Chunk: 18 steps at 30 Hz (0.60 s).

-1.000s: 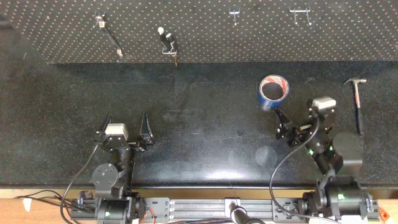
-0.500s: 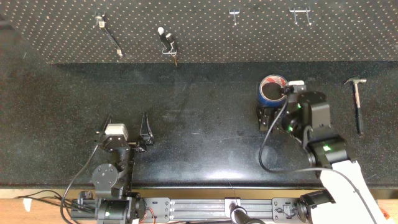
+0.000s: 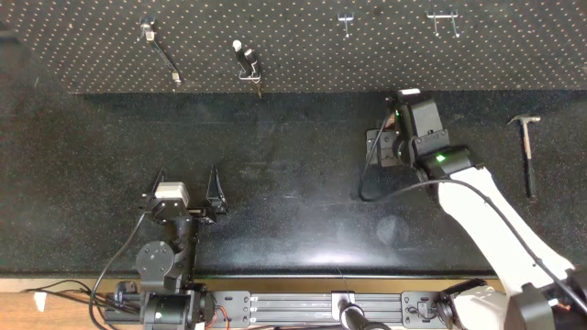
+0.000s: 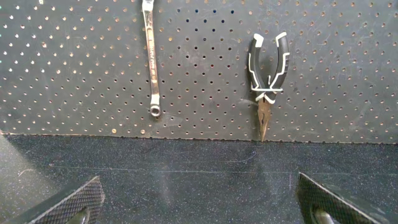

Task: Place Tools Onto Pegboard

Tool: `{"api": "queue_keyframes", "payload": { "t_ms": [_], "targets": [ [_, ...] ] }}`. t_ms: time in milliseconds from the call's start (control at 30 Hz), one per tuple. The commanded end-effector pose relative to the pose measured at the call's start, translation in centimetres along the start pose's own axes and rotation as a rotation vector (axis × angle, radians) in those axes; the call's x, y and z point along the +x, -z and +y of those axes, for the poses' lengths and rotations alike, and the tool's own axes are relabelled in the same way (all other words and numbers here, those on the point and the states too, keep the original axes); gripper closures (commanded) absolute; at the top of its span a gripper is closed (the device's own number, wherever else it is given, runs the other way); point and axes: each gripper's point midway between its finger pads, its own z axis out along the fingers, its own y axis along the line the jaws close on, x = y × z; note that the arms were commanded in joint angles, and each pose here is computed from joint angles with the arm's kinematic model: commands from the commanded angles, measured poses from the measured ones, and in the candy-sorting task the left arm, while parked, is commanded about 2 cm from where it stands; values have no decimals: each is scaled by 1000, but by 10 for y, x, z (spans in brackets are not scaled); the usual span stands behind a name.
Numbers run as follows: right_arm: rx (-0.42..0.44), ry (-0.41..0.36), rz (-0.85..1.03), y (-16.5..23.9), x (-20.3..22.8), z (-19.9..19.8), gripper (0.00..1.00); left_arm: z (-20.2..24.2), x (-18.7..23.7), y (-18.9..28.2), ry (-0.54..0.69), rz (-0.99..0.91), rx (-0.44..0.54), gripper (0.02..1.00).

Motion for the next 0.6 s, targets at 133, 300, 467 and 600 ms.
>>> {"api": "queue_keyframes", "payload": {
  "t_ms": [133,300,467,600],
  "targets": [
    [21,20,36,-22,-11,2,25,-3,1,1,-20,1,16,23],
    [28,20,92,-37,2,0,25,-3,1,1,-20,1,16,20],
    [30,20,103,-40,4,-1,728,-3,1,1,-20,1,16,23],
    [28,20,90,-37,1,0,925,-3,1,1,-20,1,16,23]
  ]
}}
